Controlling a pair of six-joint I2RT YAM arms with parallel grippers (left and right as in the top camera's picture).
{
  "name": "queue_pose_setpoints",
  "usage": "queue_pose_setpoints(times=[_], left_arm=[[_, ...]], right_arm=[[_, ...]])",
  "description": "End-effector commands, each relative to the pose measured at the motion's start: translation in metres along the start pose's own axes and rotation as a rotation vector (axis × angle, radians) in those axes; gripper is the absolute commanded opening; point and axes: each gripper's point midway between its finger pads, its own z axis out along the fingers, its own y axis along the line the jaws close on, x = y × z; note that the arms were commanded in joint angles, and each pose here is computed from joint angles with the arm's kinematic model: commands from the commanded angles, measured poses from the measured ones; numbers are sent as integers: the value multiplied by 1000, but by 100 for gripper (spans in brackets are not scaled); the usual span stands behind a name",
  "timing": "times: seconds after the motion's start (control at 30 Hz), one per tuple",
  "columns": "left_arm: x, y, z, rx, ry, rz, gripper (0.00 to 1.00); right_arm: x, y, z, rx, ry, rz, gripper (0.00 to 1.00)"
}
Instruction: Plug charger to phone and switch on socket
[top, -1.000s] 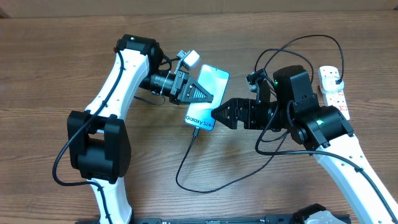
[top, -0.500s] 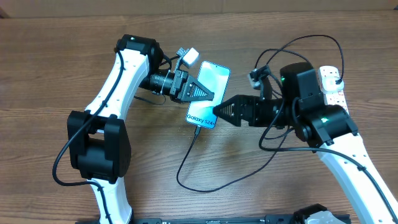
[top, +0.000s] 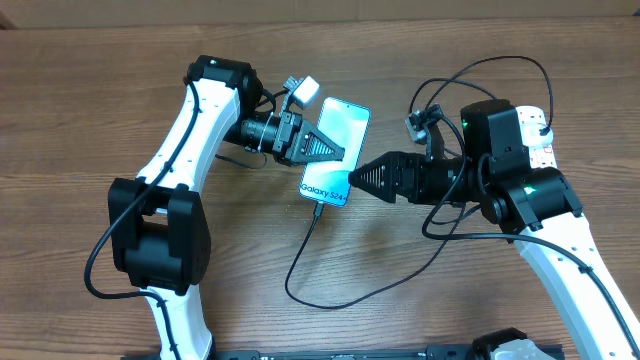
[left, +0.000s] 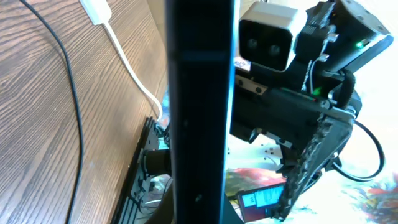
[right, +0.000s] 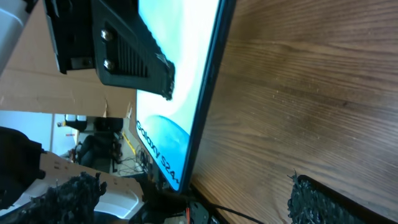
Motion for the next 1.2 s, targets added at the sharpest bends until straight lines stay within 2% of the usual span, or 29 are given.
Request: queue_pose_setpoints(times=[0.0, 0.27, 0.4, 0.57, 0.7, 0.77, 0.97, 1.07, 1.17], left_arm=[[-2, -24, 7, 62, -25, 74, 4], [-3, -28, 11, 81, -27, 112, 4], [-5, -31, 10, 99, -42, 110, 4], [-8, -35, 9, 119, -47, -28, 4], [-8, -36, 9, 121, -42, -148, 4], [-10, -36, 6, 121, -45, -201, 4], [-15, -34, -7, 118, -78, -223, 4], [-18, -34, -13, 115, -94, -213, 4], [-20, -33, -15, 113, -101, -192, 4]], right_arm=[[-2, 6, -2, -20, 0, -33, 100], [16, -2, -1, -5, 62, -1, 100], [19, 14, 1, -121, 86, -30, 100], [9, 22, 4, -174, 68, -33, 98], [-2, 22, 9, -185, 50, -17, 91], [-5, 25, 12, -229, 61, -29, 83], [-9, 21, 22, -247, 85, -2, 55], [-9, 19, 28, -248, 95, 8, 45], [-15, 21, 32, -259, 89, 18, 41]])
